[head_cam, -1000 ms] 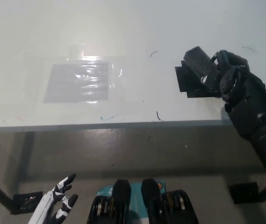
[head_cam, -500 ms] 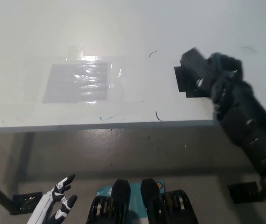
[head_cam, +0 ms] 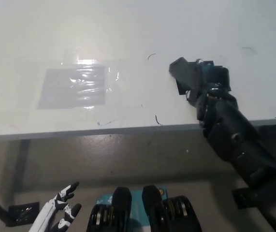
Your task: A whiteboard eraser is kept on the black marked spot on the table infront of the robot and the robot uses its right hand to swipe it back and forth on the table twice to clean it
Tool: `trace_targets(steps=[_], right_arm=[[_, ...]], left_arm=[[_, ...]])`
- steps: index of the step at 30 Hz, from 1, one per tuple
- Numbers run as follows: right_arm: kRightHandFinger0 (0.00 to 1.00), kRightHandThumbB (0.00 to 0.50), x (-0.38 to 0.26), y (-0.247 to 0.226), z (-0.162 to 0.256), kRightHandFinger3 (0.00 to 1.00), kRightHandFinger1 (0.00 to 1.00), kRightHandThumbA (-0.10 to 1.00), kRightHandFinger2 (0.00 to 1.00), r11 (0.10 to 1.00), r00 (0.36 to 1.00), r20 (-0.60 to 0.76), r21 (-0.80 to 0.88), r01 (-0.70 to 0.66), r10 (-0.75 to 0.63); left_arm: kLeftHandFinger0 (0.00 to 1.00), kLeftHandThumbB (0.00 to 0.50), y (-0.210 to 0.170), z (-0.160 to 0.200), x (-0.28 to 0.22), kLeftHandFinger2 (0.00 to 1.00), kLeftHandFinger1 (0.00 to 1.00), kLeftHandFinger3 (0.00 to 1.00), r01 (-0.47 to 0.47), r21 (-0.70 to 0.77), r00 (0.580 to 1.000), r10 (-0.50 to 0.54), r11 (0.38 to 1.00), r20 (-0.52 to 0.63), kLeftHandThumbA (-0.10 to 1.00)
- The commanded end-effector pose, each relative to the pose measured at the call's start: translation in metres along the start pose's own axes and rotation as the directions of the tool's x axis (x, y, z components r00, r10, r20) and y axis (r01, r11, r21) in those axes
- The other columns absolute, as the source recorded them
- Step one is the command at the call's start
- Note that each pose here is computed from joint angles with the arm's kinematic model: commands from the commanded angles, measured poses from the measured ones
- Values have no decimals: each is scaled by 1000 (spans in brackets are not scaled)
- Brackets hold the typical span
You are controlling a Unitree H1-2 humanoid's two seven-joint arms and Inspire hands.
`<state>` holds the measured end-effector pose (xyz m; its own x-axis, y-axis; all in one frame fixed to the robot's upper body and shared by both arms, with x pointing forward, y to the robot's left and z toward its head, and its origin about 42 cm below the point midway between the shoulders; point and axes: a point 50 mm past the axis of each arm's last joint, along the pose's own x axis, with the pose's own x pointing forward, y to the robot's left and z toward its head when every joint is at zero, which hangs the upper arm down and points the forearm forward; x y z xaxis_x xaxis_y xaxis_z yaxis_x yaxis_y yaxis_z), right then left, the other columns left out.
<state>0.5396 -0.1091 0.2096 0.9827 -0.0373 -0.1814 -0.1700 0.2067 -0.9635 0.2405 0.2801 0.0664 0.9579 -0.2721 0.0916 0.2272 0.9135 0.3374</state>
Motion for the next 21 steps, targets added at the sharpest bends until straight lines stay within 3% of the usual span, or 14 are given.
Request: trace_targets(steps=[1, 2, 5, 9, 13, 14, 15, 18, 20, 21], right_arm=[[0, 138, -30, -1, 103, 724, 0, 229, 2, 994, 972, 222, 63, -93, 77], [0, 145, -35, -7, 117, 703, 0, 233, 0, 993, 967, 245, 69, -91, 72], [0, 135, -56, -25, 164, 508, 0, 252, 0, 994, 944, 329, 80, -71, 41], [0, 131, -76, -35, 203, 487, 29, 299, 46, 995, 917, 398, 67, -68, 35], [0, 129, -84, -37, 215, 477, 53, 294, 69, 996, 903, 428, 57, -61, 31], [0, 125, -85, -36, 215, 435, 46, 283, 61, 996, 902, 430, 59, -62, 30], [12, 129, -84, -35, 213, 510, 74, 278, 86, 996, 904, 427, 60, -63, 31], [0, 115, -78, -32, 203, 525, 62, 240, 86, 996, 912, 408, 59, -69, 39], [0, 122, -71, -30, 189, 586, 75, 253, 108, 996, 923, 382, 53, -66, 41], [0, 111, -67, -28, 182, 531, 59, 249, 95, 996, 929, 368, 51, -69, 45]], left_arm=[[1000, 424, 6, 7, 0, 1000, 1000, 1000, 16, 27, 999, -17, 1000, 45, 809], [1000, 423, 6, 7, 1, 1000, 1000, 1000, 16, 26, 999, -17, 1000, 46, 808], [1000, 428, 6, 7, 3, 1000, 1000, 1000, 14, 37, 999, -16, 999, 44, 821], [1000, 434, 6, 8, 5, 1000, 1000, 1000, 16, 27, 999, -17, 1000, 48, 813], [1000, 438, 8, 9, 7, 1000, 1000, 1000, 22, 21, 999, -23, 1000, 44, 806], [1000, 438, 8, 10, 7, 1000, 1000, 1000, 24, 24, 999, -25, 999, 45, 806], [1000, 438, 8, 10, 8, 1000, 1000, 1000, 24, 25, 999, -26, 999, 45, 806], [1000, 437, 9, 11, 8, 1000, 1000, 1000, 27, 27, 998, -28, 999, 50, 803], [1000, 430, 9, 11, 8, 1000, 1000, 1000, 28, 47, 998, -30, 999, 53, 815], [1000, 430, 10, 12, 8, 1000, 1000, 1000, 27, 53, 998, -29, 998, 52, 816]])
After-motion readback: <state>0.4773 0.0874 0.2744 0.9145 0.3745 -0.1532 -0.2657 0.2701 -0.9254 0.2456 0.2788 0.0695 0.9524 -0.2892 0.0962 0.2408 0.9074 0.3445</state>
